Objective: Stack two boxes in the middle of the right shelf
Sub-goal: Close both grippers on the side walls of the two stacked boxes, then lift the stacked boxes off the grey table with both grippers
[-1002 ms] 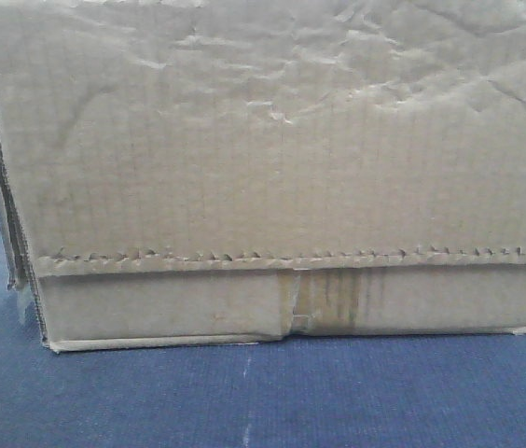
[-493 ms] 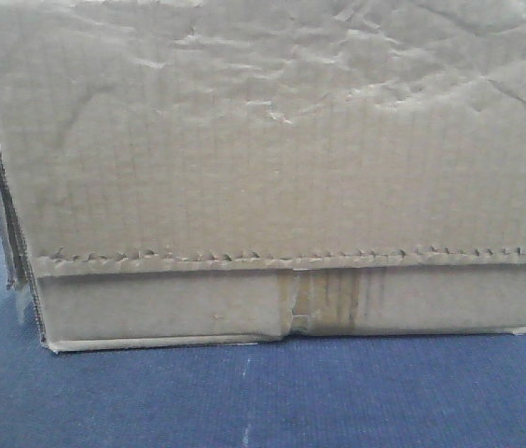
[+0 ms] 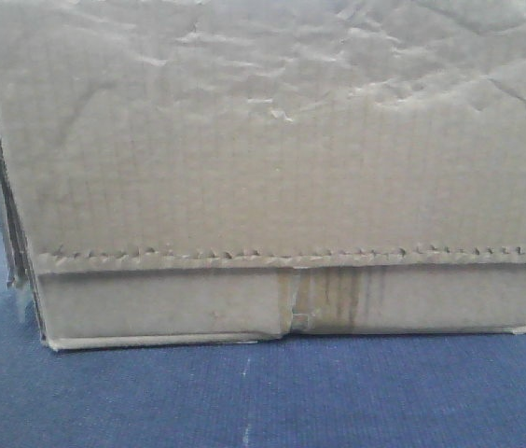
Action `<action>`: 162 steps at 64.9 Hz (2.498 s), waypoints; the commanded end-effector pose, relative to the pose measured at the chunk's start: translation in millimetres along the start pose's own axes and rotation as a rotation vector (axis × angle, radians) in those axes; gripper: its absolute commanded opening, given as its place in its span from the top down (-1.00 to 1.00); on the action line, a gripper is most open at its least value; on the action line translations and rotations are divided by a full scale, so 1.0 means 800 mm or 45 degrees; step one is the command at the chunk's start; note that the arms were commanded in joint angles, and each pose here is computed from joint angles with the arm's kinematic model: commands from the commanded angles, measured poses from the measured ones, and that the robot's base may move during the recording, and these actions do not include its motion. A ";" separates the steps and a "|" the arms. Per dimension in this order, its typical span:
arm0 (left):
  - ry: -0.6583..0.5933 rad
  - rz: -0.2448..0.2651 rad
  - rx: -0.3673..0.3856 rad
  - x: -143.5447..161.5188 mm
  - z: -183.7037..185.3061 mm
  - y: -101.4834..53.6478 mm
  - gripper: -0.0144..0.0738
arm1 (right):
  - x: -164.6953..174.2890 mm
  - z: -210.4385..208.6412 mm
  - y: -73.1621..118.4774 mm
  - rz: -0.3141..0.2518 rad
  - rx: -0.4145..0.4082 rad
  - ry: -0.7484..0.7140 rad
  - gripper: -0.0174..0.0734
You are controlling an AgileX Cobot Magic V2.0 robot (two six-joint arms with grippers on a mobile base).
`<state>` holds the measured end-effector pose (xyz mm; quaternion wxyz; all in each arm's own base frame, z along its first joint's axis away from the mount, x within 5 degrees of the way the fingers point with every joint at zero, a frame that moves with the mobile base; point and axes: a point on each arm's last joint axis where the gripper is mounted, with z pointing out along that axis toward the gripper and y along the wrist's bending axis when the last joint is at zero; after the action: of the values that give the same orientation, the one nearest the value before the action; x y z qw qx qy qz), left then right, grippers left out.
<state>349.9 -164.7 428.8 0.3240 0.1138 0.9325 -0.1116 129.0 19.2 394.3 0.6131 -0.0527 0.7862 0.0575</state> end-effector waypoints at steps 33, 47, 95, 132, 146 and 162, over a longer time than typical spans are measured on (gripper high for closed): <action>-0.292 -0.012 -0.240 0.029 -0.154 0.063 -0.46 | -0.070 0.025 0.018 -0.046 -0.108 0.105 -0.64; -0.113 -0.095 -0.200 0.062 -0.121 0.080 -0.46 | -0.083 0.082 0.029 -0.074 -0.149 0.413 -0.64; 0.300 -0.061 -0.119 0.083 0.022 0.057 -0.46 | 0.006 0.214 0.043 -0.054 -0.227 1.022 -0.64; 0.392 -0.067 -0.148 0.087 0.061 0.062 0.93 | 0.026 0.245 0.044 -0.049 -0.217 1.055 0.96; 0.385 -0.099 -0.152 0.087 0.059 0.062 0.93 | 0.024 0.240 0.044 -0.051 -0.219 1.064 0.95; 0.235 -0.111 -0.172 0.067 0.017 0.060 0.93 | -0.006 0.211 0.043 -0.040 -0.218 0.944 0.95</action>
<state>337.5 -122.6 348.0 0.1863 0.0659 0.9788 -0.0538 294.8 86.7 339.8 0.2424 -0.1278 0.9560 0.1051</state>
